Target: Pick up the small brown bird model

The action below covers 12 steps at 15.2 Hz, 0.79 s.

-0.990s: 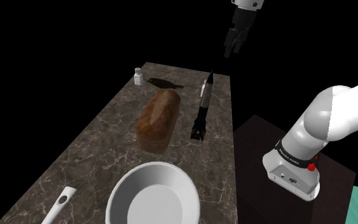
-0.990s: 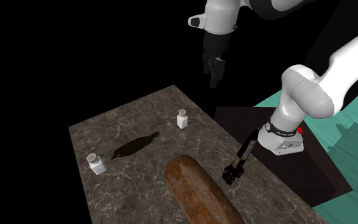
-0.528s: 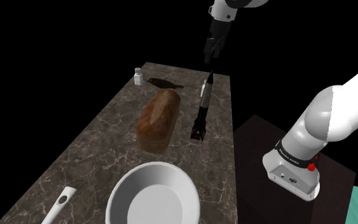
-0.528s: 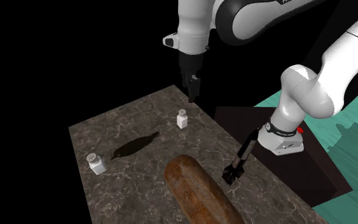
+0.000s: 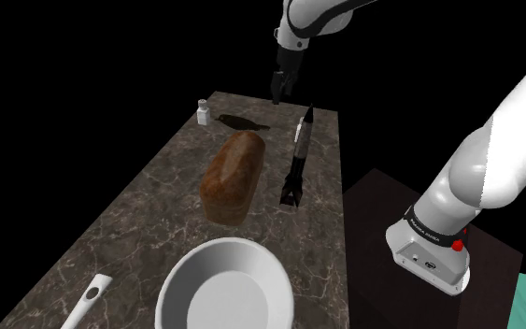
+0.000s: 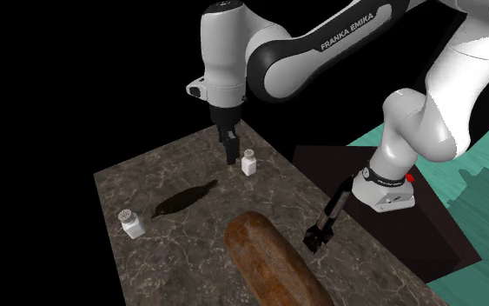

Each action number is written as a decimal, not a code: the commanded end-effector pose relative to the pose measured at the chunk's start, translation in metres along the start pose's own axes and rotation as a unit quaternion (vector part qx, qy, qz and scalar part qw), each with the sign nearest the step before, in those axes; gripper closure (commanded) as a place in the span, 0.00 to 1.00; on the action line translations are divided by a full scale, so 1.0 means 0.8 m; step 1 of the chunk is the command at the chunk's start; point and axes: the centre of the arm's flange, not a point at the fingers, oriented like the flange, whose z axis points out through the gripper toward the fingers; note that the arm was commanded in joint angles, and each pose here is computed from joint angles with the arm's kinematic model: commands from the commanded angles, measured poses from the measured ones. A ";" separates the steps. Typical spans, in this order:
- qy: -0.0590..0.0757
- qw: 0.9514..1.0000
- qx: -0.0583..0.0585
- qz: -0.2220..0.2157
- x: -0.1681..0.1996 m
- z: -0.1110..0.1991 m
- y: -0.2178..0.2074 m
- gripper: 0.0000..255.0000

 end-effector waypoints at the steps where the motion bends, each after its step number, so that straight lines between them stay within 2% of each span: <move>1: 0.001 1.000 -0.001 -0.012 0.029 0.020 -0.003 0.00; 12: 0.005 0.997 -0.004 -0.074 0.167 0.119 -0.029 0.00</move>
